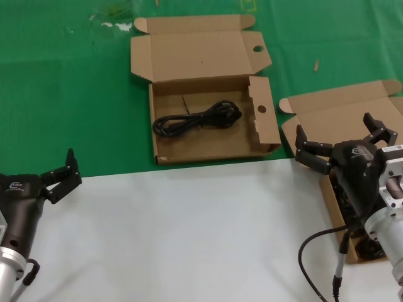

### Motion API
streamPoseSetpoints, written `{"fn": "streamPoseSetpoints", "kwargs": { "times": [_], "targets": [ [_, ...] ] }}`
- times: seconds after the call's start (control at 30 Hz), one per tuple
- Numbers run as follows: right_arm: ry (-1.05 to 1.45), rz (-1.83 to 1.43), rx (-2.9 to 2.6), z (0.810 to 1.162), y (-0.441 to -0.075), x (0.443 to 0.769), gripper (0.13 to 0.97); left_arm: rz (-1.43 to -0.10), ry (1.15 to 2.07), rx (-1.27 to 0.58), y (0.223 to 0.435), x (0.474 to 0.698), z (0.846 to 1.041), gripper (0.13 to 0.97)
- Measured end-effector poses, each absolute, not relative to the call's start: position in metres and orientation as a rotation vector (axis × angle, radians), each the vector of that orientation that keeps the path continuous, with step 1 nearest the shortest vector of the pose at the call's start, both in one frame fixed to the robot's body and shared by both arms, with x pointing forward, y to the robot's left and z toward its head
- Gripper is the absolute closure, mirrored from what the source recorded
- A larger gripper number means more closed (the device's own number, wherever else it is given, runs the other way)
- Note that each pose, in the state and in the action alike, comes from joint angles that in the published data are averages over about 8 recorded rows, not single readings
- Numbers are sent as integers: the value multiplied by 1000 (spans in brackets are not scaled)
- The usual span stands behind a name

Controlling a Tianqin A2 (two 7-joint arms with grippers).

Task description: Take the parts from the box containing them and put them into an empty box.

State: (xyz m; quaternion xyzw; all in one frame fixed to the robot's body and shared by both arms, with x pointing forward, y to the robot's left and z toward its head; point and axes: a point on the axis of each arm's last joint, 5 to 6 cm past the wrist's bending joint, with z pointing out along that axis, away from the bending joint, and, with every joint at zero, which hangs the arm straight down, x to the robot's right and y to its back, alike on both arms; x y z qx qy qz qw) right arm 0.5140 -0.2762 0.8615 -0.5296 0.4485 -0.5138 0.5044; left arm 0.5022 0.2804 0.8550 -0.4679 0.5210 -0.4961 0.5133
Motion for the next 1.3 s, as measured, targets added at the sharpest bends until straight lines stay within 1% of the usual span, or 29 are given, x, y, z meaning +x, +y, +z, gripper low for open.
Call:
{"fn": "streamPoseSetpoints", "kwargs": {
  "times": [1.3],
  "targets": [
    [1083,-1240,-1278,862,-276,514,130,-1193,1253,-1125,280,502,855,132]
  ]
}}
